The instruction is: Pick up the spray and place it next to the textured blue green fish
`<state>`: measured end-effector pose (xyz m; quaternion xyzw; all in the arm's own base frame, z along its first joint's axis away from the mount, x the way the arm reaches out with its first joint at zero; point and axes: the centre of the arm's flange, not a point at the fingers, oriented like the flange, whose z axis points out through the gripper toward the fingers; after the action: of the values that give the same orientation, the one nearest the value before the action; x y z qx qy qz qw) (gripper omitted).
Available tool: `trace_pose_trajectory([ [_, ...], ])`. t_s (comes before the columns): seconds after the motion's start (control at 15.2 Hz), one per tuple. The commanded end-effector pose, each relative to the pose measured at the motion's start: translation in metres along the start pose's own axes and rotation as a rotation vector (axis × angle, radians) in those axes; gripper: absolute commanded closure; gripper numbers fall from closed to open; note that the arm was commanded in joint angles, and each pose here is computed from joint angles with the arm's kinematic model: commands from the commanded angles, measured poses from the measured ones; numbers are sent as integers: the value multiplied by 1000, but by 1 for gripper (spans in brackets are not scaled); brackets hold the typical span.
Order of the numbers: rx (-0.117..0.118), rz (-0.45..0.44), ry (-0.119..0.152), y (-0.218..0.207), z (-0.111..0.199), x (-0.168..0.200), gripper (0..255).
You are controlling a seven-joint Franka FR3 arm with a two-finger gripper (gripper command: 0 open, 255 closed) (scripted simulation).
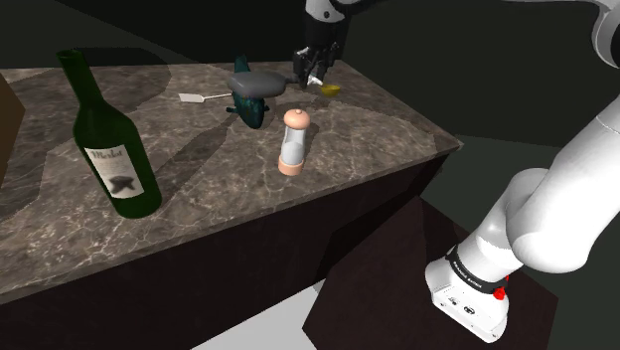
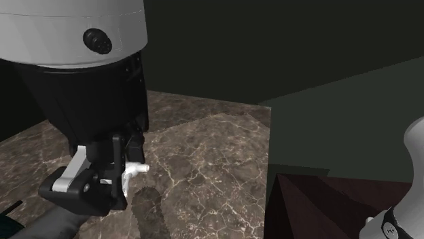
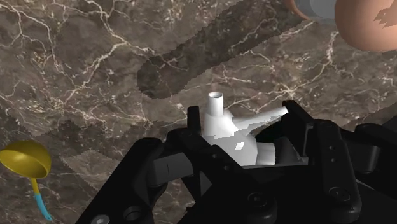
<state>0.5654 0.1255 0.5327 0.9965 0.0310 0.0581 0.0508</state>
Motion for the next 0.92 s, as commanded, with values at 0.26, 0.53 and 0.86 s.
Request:
trace_pose_trajectory([
  [0.26,0,0,1,-3,31,-4,255],
  [0.53,0,0,1,-6,52,-6,255],
  [0.86,0,0,1,-8,78,-9,255],
])
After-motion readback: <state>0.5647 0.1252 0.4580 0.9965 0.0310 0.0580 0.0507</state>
